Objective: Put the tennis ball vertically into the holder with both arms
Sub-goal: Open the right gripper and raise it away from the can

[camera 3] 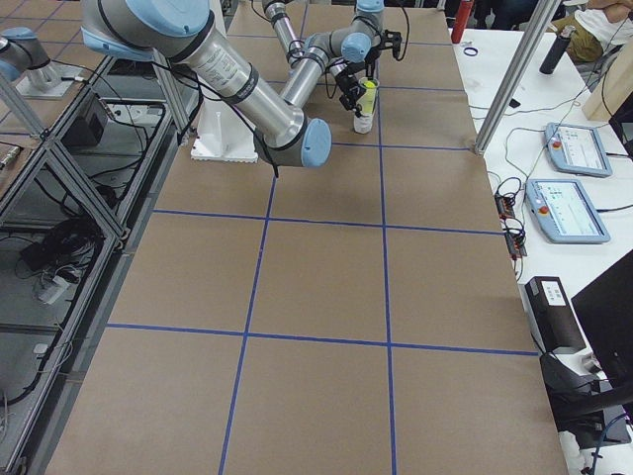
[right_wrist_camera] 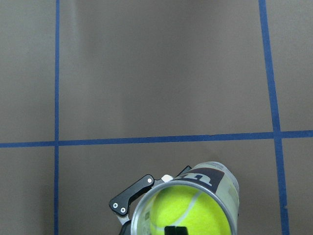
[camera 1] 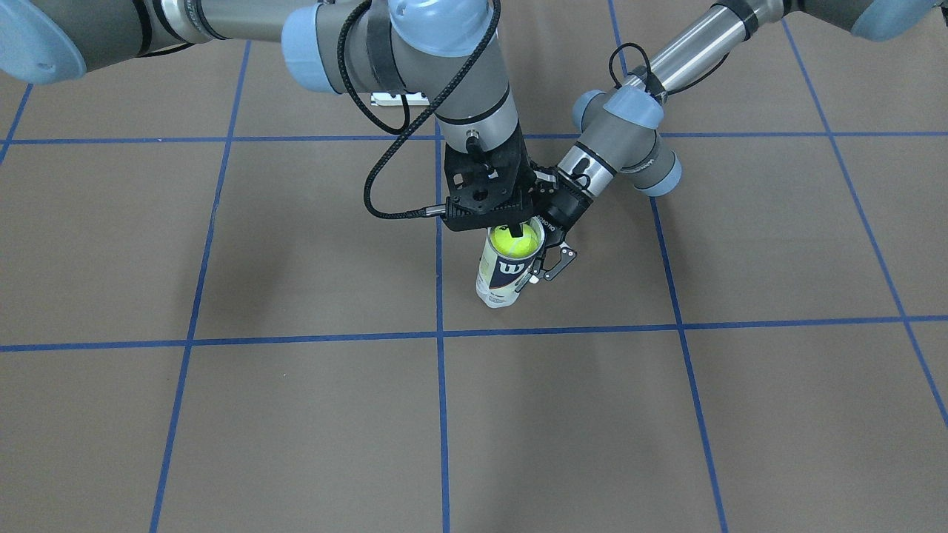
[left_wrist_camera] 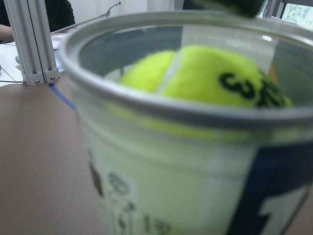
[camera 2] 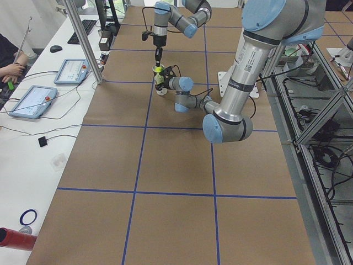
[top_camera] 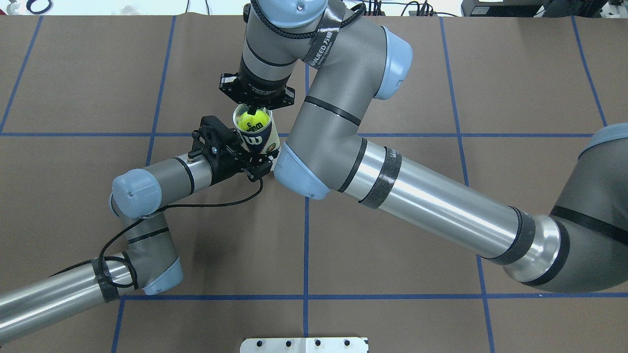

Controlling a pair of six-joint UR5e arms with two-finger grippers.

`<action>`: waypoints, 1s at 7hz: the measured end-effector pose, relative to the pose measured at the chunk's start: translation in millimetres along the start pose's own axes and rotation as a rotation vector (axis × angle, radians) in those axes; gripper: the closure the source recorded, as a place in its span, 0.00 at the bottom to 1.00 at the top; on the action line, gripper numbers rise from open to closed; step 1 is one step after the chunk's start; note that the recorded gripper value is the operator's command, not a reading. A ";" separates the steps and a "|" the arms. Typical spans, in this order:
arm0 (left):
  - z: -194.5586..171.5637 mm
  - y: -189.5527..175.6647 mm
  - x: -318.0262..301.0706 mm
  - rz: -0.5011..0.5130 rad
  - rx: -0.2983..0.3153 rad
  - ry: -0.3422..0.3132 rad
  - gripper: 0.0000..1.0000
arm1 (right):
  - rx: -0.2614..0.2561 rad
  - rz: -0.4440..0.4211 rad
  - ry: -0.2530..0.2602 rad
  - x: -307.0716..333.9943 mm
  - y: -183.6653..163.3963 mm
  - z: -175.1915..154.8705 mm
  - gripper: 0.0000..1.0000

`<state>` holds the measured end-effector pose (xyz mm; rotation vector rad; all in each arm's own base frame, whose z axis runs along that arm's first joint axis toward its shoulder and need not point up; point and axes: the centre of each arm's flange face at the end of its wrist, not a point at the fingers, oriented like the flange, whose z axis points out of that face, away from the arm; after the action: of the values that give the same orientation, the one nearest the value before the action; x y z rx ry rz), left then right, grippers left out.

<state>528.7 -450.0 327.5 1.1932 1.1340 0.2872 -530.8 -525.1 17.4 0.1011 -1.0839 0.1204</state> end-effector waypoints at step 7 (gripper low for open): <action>-0.9 0.5 0.3 0.001 0.000 0.001 0.01 | -0.010 0.042 -0.055 19.9 -46.1 -58.5 0.00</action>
<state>528.3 -449.0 327.8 1.1936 1.1344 0.2880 -463.7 -561.4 6.8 0.0729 -1.1416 0.1502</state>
